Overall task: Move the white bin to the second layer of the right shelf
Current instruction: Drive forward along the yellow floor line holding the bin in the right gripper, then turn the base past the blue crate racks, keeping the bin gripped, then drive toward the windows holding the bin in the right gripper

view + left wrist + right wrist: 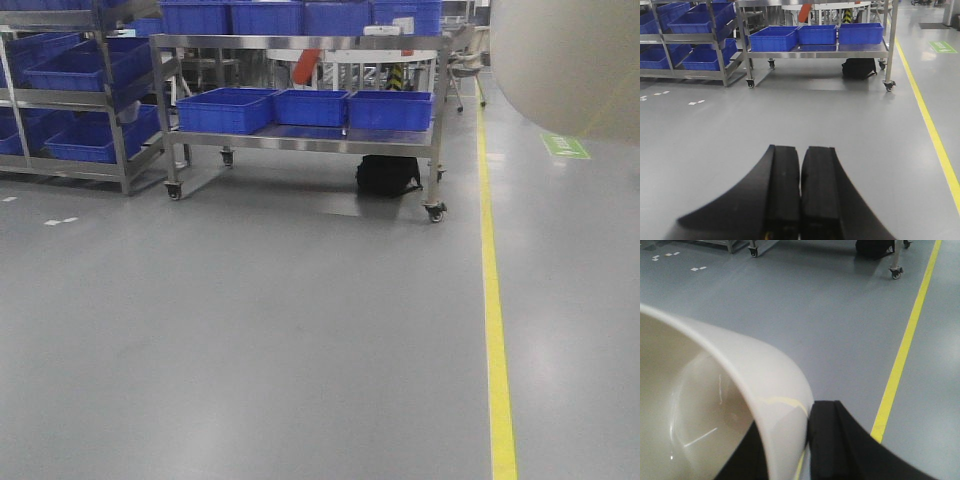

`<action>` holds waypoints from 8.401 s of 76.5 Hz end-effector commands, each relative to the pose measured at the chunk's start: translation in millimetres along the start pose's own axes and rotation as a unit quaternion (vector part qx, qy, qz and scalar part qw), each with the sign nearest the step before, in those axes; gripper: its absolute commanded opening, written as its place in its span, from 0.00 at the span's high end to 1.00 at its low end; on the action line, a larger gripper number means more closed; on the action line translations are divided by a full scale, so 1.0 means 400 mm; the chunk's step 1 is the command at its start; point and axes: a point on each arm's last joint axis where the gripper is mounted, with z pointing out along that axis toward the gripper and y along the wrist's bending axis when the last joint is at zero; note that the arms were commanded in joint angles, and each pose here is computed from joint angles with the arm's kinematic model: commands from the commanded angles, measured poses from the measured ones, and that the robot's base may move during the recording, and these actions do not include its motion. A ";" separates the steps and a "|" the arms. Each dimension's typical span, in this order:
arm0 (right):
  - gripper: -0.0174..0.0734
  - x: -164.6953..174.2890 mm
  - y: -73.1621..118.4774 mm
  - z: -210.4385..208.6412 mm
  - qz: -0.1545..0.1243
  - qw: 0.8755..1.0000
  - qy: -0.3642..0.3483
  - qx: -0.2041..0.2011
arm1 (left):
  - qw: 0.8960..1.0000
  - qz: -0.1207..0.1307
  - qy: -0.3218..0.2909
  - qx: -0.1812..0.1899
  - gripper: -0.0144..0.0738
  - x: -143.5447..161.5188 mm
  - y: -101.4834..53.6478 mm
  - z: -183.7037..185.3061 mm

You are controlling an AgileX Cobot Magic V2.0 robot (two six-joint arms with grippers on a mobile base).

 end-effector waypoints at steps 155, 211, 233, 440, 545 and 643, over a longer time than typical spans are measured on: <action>0.75 -0.051 0.006 -0.019 -0.002 0.997 -0.071 -0.010 | 0.999 -0.002 -0.032 0.002 0.74 0.009 -0.001 0.003; 0.75 -0.051 0.006 -0.019 -0.002 0.997 -0.071 -0.010 | 0.999 -0.002 -0.032 0.002 0.74 0.009 -0.001 0.003; 0.75 -0.051 0.006 -0.019 -0.002 0.997 -0.071 -0.010 | 0.999 -0.002 -0.032 0.002 0.74 0.009 -0.001 0.003; 0.75 -0.051 0.006 -0.019 -0.002 0.997 -0.071 -0.010 | 0.999 -0.002 -0.032 0.002 0.74 0.009 -0.001 0.003; 0.75 -0.051 0.006 -0.019 -0.002 0.997 -0.071 -0.010 | 0.999 -0.002 -0.032 0.002 0.74 0.009 -0.001 0.003; 0.75 -0.051 0.006 -0.019 -0.002 0.997 -0.071 -0.010 | 0.999 -0.002 -0.032 0.002 0.74 0.009 -0.001 0.003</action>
